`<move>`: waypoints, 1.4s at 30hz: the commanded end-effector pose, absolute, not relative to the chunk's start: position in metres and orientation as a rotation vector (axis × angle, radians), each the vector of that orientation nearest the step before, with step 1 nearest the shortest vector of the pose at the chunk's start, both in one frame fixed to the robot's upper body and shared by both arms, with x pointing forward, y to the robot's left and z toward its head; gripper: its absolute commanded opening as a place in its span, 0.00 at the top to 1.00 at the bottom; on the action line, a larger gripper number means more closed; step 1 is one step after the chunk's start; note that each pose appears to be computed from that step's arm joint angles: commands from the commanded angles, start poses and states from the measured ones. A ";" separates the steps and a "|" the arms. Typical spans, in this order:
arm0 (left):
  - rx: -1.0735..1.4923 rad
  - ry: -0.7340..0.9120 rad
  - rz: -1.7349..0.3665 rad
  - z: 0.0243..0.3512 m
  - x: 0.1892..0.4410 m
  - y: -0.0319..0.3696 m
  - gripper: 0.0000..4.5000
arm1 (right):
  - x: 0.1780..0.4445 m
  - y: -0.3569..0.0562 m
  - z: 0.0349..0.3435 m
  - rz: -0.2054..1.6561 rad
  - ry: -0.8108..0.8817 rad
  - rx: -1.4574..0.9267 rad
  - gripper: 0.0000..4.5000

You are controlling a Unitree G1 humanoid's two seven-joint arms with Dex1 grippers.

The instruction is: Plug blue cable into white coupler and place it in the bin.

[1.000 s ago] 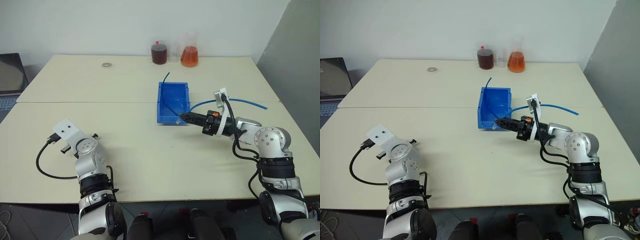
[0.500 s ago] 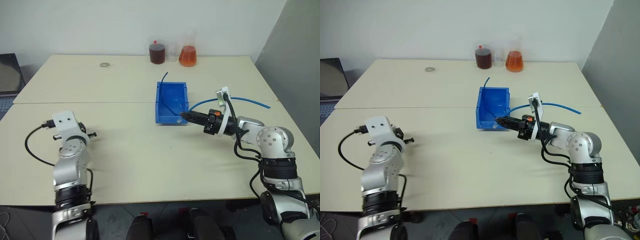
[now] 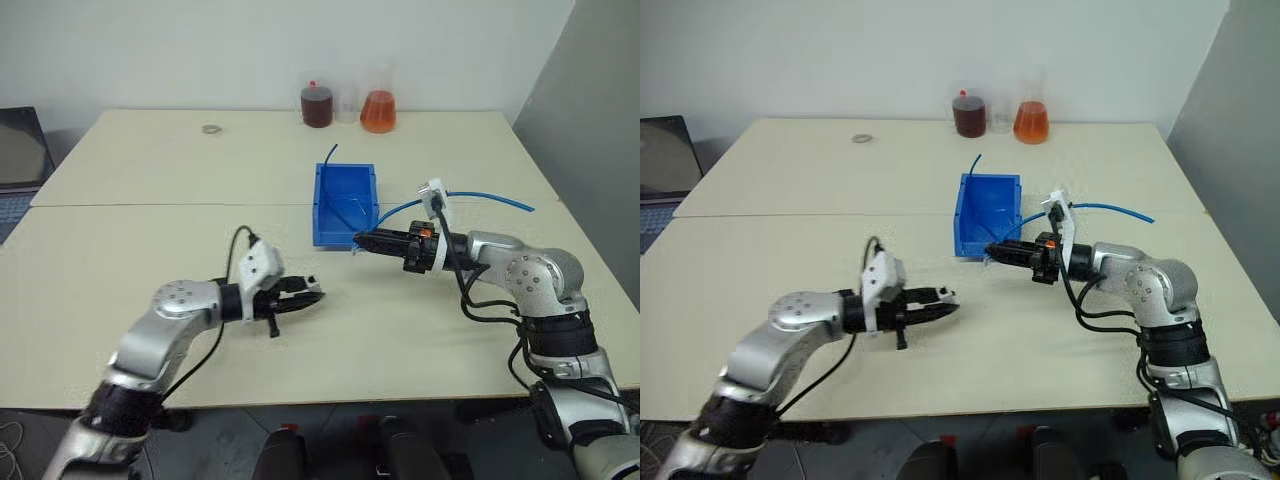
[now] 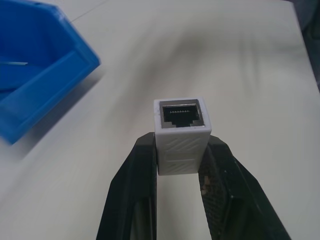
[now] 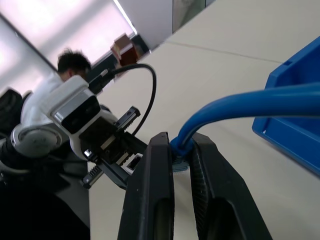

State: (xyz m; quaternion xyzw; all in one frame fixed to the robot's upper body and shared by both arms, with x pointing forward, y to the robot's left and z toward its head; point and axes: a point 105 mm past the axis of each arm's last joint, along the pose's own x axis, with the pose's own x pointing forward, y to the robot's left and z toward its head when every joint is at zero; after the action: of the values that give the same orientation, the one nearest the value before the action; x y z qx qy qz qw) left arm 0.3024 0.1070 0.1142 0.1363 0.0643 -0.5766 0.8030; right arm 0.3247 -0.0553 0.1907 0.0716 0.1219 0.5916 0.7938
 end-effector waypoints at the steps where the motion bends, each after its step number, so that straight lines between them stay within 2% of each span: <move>1: 0.387 0.097 -1.322 0.103 0.309 0.100 0.82 | 0.317 -0.049 0.197 1.340 0.176 -0.009 0.96; 5: 0.439 0.103 -1.409 0.087 0.315 0.095 0.82 | 0.306 -0.047 0.177 1.391 0.155 -0.162 0.96; 10: 0.432 0.112 -1.467 0.078 0.315 0.094 0.82 | 0.301 -0.039 0.170 1.420 0.121 -0.212 0.96; 13: 0.446 0.130 -1.503 0.073 0.312 0.095 0.82 | 0.301 -0.034 0.154 1.423 0.102 -0.282 0.96; 29: 0.428 0.148 -1.472 0.070 0.313 0.099 0.82 | 0.296 -0.024 0.124 1.456 0.149 -0.293 0.96; 42: 0.407 0.153 -1.469 0.074 0.310 0.098 0.82 | 0.310 -0.027 0.113 1.420 0.160 -0.329 0.96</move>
State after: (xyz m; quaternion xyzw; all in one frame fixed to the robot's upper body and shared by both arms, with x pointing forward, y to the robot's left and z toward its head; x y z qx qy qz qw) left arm 0.3105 0.0978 0.0682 0.1838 0.0819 -0.6644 0.7198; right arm 0.3071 -0.0240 0.1174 -0.1381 0.0624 0.6520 0.7429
